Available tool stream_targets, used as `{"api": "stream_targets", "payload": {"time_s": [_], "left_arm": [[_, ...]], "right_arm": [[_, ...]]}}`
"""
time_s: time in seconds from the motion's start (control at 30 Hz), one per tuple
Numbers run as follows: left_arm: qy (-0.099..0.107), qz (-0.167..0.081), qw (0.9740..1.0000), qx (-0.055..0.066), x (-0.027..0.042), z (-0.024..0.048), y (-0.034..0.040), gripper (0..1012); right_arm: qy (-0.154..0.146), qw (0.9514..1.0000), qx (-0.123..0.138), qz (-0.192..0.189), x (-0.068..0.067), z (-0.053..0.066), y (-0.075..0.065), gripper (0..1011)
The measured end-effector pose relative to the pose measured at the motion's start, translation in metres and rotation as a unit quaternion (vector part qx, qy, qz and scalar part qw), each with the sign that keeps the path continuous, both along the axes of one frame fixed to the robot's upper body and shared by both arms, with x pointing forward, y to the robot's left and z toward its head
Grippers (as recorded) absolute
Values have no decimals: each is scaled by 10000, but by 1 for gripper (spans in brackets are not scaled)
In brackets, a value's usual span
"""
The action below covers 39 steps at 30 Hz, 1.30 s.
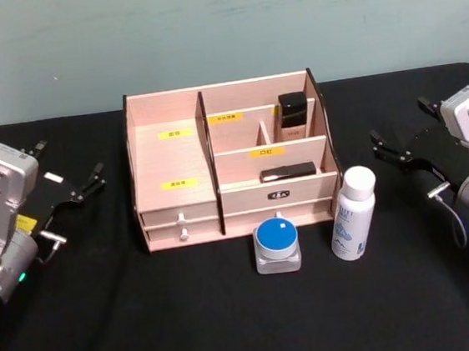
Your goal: Pick up the facial cleanser and watermelon frost from the table and place them into the tiered storage box.
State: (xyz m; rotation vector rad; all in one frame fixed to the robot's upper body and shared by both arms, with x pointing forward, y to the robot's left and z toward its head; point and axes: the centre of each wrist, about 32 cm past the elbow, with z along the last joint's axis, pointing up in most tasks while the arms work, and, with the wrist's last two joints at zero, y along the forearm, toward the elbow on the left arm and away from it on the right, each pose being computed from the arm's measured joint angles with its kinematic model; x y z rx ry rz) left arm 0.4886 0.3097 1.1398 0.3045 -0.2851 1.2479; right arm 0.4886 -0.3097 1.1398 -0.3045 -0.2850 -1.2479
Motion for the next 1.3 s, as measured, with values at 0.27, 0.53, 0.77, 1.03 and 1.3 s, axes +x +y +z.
{"api": "stream_targets", "payload": {"time_s": [0.27,0.53,0.77,1.03,1.3], "left_arm": [[0,0,10000,0,0,0,0,1010],[0,0,10000,0,0,0,0,1010],[0,0,10000,0,0,0,0,1009],[0,0,10000,0,0,0,0,1010],[0,0,10000,0,0,0,0,1010]], "right_arm": [[0,10000,0,0,0,0,0,1002],[0,10000,0,0,0,0,0,1002],[0,10000,0,0,0,0,0,1002],[0,10000,0,0,0,0,0,1002],[-1,10000,0,0,0,0,0,1002]]}}
